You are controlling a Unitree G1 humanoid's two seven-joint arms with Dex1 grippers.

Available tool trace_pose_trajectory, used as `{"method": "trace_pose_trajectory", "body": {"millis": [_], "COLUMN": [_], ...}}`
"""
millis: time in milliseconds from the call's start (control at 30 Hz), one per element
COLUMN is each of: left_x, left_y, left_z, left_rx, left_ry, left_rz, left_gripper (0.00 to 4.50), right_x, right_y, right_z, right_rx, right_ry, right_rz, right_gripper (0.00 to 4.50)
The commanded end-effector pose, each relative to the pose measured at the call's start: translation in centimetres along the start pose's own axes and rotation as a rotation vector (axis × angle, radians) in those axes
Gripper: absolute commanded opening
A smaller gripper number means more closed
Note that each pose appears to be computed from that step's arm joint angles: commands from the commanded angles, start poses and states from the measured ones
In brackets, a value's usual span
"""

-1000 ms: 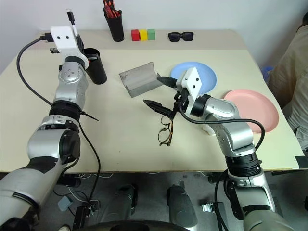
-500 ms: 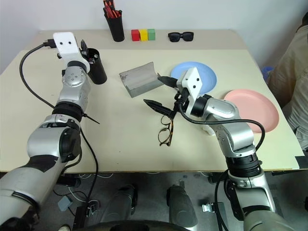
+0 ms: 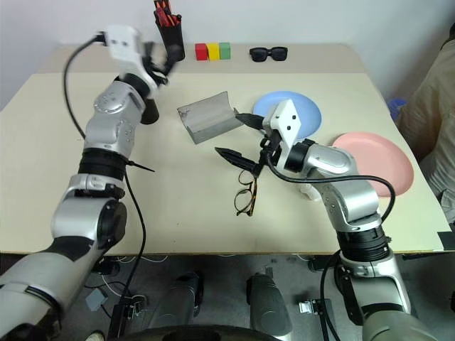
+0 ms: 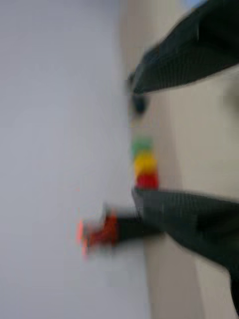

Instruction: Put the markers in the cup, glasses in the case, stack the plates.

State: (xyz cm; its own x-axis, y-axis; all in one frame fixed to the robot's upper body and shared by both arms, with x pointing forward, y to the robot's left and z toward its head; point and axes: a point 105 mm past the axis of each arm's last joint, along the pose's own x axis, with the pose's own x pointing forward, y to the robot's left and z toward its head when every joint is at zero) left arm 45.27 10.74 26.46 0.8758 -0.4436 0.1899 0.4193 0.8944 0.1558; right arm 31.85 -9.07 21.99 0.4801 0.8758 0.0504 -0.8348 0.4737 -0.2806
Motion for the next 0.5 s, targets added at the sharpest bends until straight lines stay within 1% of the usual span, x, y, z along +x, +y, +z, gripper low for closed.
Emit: {"method": "trace_pose_trajectory", "body": {"millis": [33, 100, 167, 267, 333, 400, 500], "left_x": [-0.5, -0.6, -0.8, -0.9, -1.2, -1.4, -1.3], "left_y": [-2.0, -2.8, -3.2, -3.9, -4.7, -4.8, -4.6], "left_z": [-1.3, -4.2, -6.2, -7.5, -8.8, -9.8, -10.4], "left_rx": [0.041, 0.007, -0.009, -0.036, -0.053, -0.054, -0.072], "left_ry": [0.134, 0.311, 0.421, 0.48, 0.545, 0.607, 0.638], "left_rz": [-0.113, -0.156, -0.179, -0.224, -0.27, -0.279, -0.265], "left_gripper": [4.48, 4.48, 4.48, 4.48, 4.48, 4.48, 4.48], "right_x": [-1.0, -2.1, -3.2, -4.6, -5.9, -6.7, -7.4], "right_y": [-0.5, -0.4, -0.4, -0.6, -0.7, -0.6, -0.5], "right_z": [1.2, 0.7, 0.2, -0.3, -0.8, -1.2, -1.5], "right_rx": [-0.078, -0.111, -0.128, -0.131, -0.136, -0.135, -0.129], "right_ry": [0.007, 0.086, 0.149, 0.208, 0.258, 0.283, 0.296], "right_rz": [0.01, 0.052, 0.076, 0.079, 0.069, 0.057, 0.033], "right_gripper": [4.5, 4.5, 4.5, 4.5, 4.5, 4.5, 4.5]}}
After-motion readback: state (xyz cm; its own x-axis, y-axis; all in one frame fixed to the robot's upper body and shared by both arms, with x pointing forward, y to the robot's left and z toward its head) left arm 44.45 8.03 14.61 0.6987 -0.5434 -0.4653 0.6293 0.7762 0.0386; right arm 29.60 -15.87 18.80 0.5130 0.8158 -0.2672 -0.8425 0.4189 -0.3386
